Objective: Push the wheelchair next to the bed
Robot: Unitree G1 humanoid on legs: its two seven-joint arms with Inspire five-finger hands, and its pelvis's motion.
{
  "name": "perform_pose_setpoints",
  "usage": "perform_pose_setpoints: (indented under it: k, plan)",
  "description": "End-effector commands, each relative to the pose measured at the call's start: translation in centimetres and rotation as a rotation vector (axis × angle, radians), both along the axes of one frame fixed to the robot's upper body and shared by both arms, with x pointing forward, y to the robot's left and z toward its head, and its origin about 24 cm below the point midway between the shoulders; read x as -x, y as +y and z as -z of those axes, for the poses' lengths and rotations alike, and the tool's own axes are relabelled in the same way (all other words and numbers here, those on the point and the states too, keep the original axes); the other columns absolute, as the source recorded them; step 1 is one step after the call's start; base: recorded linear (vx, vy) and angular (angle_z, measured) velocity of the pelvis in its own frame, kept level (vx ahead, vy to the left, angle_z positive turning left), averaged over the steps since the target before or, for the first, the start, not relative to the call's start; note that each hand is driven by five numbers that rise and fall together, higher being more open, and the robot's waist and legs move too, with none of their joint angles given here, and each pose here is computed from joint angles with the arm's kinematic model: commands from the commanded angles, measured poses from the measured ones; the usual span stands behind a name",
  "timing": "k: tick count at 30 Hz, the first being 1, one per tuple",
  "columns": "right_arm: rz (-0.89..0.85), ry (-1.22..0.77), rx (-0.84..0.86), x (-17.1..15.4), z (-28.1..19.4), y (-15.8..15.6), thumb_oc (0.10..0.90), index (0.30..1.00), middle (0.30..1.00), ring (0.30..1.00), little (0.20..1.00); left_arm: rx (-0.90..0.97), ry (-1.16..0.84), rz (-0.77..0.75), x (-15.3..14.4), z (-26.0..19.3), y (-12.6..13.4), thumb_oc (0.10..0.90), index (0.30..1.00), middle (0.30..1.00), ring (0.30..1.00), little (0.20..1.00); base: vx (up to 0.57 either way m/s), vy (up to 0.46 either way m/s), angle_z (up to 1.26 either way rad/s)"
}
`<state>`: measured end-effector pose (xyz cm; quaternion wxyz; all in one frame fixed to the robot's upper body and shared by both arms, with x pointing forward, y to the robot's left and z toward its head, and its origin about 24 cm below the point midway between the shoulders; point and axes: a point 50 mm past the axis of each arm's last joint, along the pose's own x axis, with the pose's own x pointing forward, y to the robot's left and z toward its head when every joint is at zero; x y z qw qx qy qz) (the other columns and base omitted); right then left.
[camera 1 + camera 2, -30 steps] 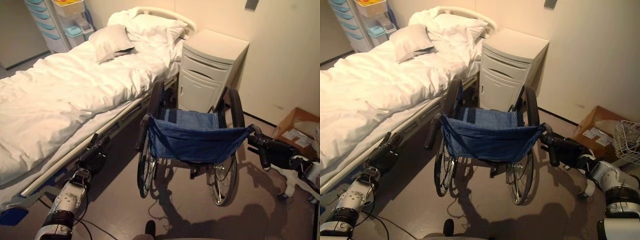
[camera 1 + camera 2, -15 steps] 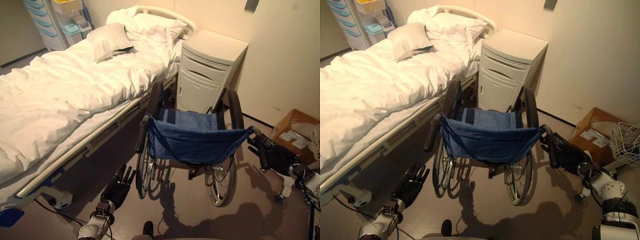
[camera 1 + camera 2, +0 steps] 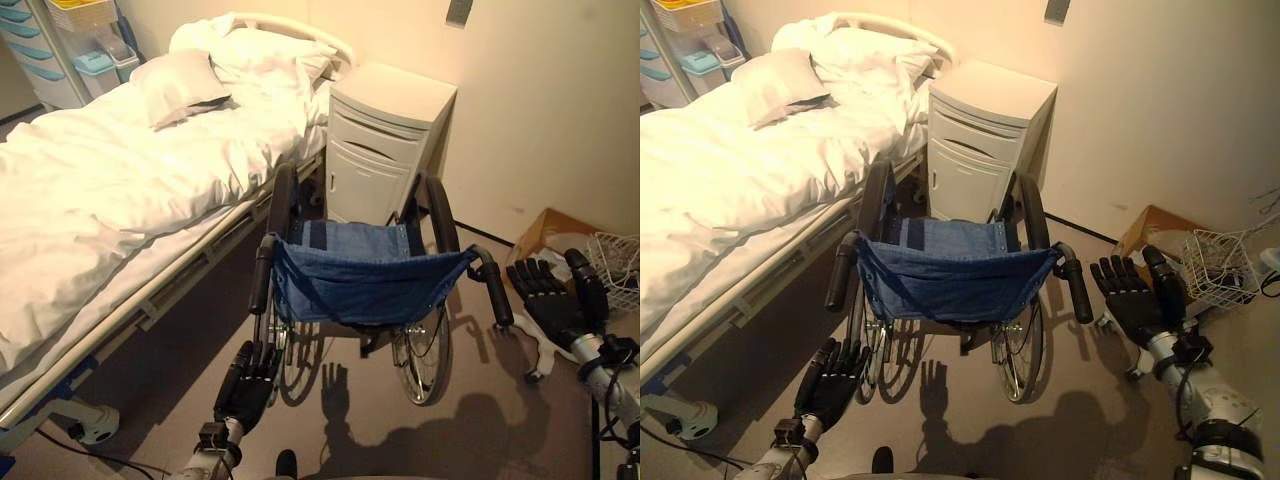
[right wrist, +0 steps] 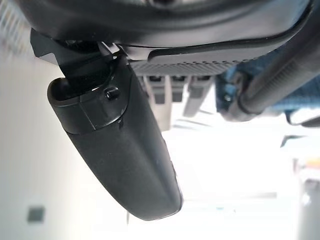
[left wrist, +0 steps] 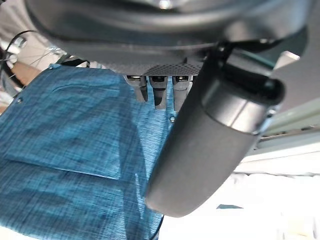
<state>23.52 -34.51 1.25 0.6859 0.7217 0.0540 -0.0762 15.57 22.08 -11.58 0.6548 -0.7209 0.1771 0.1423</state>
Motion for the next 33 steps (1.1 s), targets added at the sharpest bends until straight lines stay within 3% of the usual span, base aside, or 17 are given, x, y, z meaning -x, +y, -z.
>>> perform_pose_setpoints:
  k: [1, 6, 14, 18, 23, 28, 33]
  plan:
    - [0.129, -0.089, -0.028, 0.0, -1.7, -2.6, 0.8, 0.9, 0.9, 0.9, 0.9, 0.011, -0.189, 0.038, -3.4, -1.9, -0.8, 0.8, 0.9, 0.9, 0.9, 0.9, 0.0, 0.001, -0.04]
    - [0.109, 0.109, 0.084, 3.2, 3.6, -1.6, 0.8, 0.9, 0.9, 0.9, 0.9, -0.064, -0.16, 0.108, -2.9, -1.2, -1.5, 0.8, 0.9, 0.9, 0.9, 0.9, 0.0, 0.0, 0.0]
    - [0.026, 0.219, 0.033, 5.5, 11.4, 8.1, 0.8, 0.9, 0.9, 0.9, 0.9, -0.145, -0.007, 0.294, -0.2, 1.1, -3.3, 0.8, 0.9, 0.9, 0.9, 0.9, 0.0, -0.001, -0.01]
    - [0.006, 0.251, -0.046, 6.3, 13.3, 12.5, 0.8, 0.9, 0.9, 0.9, 0.9, -0.158, 0.088, 0.384, 1.6, 2.4, -4.4, 0.8, 0.9, 0.9, 0.9, 0.9, 0.0, 0.0, 0.0]
    - [-0.068, 0.276, -0.083, 7.0, 14.1, 15.5, 0.8, 0.9, 0.9, 0.9, 0.9, -0.156, 0.179, 0.42, 2.8, 3.2, -5.4, 0.8, 0.9, 0.9, 0.9, 0.9, 0.01, 0.028, 0.01]
    - [-0.182, 0.335, -0.034, 7.8, 14.8, 17.9, 0.8, 0.9, 0.9, 0.9, 0.9, -0.156, 0.238, 0.401, 3.5, 3.7, -6.4, 0.8, 0.9, 0.9, 0.9, 0.9, 0.0, 0.038, 0.0]
    - [-0.184, 0.342, -0.053, 8.1, 15.0, 18.9, 0.8, 0.9, 0.9, 0.9, 0.9, -0.2, 0.224, 0.388, 3.3, 3.7, -6.7, 0.8, 0.9, 0.9, 0.9, 0.9, 0.0, 0.0, 0.0]
